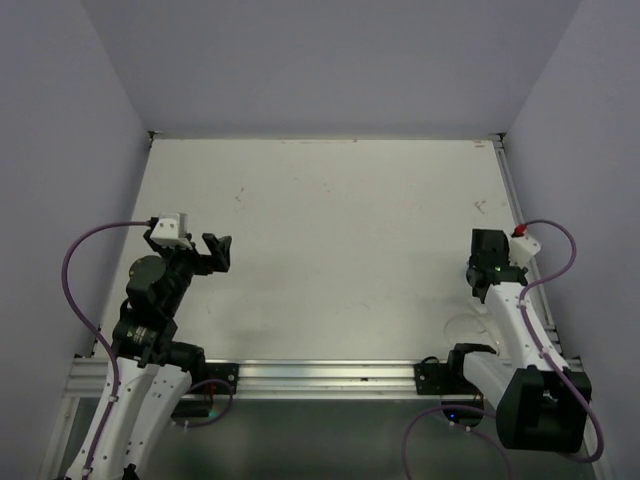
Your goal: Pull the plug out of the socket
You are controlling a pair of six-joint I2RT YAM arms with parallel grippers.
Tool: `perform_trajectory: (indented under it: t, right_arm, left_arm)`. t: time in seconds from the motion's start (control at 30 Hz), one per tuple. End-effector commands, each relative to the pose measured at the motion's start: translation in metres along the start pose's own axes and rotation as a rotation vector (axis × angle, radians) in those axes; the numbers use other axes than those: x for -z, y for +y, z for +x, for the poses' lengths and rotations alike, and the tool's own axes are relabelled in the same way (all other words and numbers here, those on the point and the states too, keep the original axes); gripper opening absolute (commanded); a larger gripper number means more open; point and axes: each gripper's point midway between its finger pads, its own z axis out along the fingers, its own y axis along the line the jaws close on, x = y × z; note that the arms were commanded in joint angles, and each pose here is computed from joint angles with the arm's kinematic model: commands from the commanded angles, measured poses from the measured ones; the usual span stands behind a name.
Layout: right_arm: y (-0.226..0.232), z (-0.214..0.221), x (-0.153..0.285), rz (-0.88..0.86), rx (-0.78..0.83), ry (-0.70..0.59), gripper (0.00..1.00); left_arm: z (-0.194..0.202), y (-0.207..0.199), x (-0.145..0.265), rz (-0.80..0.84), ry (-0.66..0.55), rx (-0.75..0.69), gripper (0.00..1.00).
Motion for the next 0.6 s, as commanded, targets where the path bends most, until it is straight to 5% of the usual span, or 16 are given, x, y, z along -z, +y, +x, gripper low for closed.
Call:
perform_trajectory:
  t: [0.0, 0.1, 0.33, 0.57]
  right_arm:
    - [0.047, 0.002, 0.006, -0.257, 0.066, 0.040, 0.25]
    - [0.084, 0.010, 0.021, -0.484, 0.130, 0.091, 0.16]
    - [0.140, 0.026, 0.068, -0.815, 0.300, 0.135, 0.11]
    - [0.172, 0.054, 0.100, -0.911, 0.555, 0.117, 0.12]
  left_arm:
    - [-0.013, -0.002, -0.001, 0.010, -0.053, -0.016, 1.00]
    - [-0.013, -0.003, -0.001, 0.012, -0.055, -0.015, 1.00]
    - [-0.013, -0.003, -0.001, 0.014, -0.056, -0.015, 1.00]
    - [-0.013, -0.003, -0.001, 0.012, -0.056, -0.015, 1.00]
